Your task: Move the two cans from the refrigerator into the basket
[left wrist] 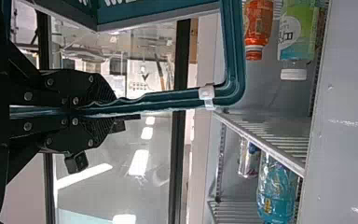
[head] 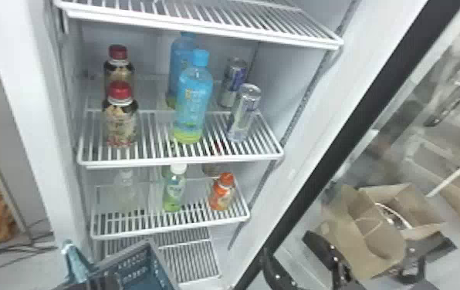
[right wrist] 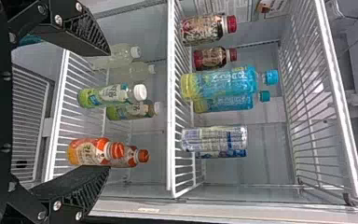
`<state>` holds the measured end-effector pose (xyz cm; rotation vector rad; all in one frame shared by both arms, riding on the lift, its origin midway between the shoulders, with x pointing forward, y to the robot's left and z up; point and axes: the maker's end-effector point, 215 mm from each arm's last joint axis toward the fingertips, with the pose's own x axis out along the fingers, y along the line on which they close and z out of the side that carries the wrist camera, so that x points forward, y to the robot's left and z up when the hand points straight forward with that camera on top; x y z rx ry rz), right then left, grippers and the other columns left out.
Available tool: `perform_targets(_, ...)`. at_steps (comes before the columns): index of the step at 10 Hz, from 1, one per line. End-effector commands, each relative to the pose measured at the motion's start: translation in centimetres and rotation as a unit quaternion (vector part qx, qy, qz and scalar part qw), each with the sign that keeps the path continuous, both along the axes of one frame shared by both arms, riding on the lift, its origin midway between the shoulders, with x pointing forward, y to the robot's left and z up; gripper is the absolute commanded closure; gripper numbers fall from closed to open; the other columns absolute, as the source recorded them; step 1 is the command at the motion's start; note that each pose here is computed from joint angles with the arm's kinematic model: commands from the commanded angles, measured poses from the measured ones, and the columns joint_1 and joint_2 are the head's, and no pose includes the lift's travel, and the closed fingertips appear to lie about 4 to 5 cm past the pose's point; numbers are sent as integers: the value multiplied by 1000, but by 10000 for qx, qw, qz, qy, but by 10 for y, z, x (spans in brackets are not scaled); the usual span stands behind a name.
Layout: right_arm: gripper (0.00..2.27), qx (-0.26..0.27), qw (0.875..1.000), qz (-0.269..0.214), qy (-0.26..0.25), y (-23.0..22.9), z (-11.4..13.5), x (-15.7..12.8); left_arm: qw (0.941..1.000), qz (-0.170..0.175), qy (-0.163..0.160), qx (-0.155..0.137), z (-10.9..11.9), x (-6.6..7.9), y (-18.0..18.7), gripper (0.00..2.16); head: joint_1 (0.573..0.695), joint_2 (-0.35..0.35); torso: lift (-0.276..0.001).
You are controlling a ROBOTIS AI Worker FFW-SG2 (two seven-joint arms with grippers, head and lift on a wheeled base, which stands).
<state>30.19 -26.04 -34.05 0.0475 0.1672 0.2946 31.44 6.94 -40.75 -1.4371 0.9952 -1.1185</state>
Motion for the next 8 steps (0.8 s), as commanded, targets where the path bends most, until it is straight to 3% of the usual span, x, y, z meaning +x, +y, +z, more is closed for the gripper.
perform_targets(1, 202, -21, 9999, -30, -101, -2, 6, 7, 10000, 0, 12, -1, -1, -1, 0, 1191, 695, -350, -25)
perform_targets(8, 197, -172, 9968, -277, -728, -19, 31, 55, 10000, 21, 19, -17, -1, -1, 1, 1191, 695, -350, -25)
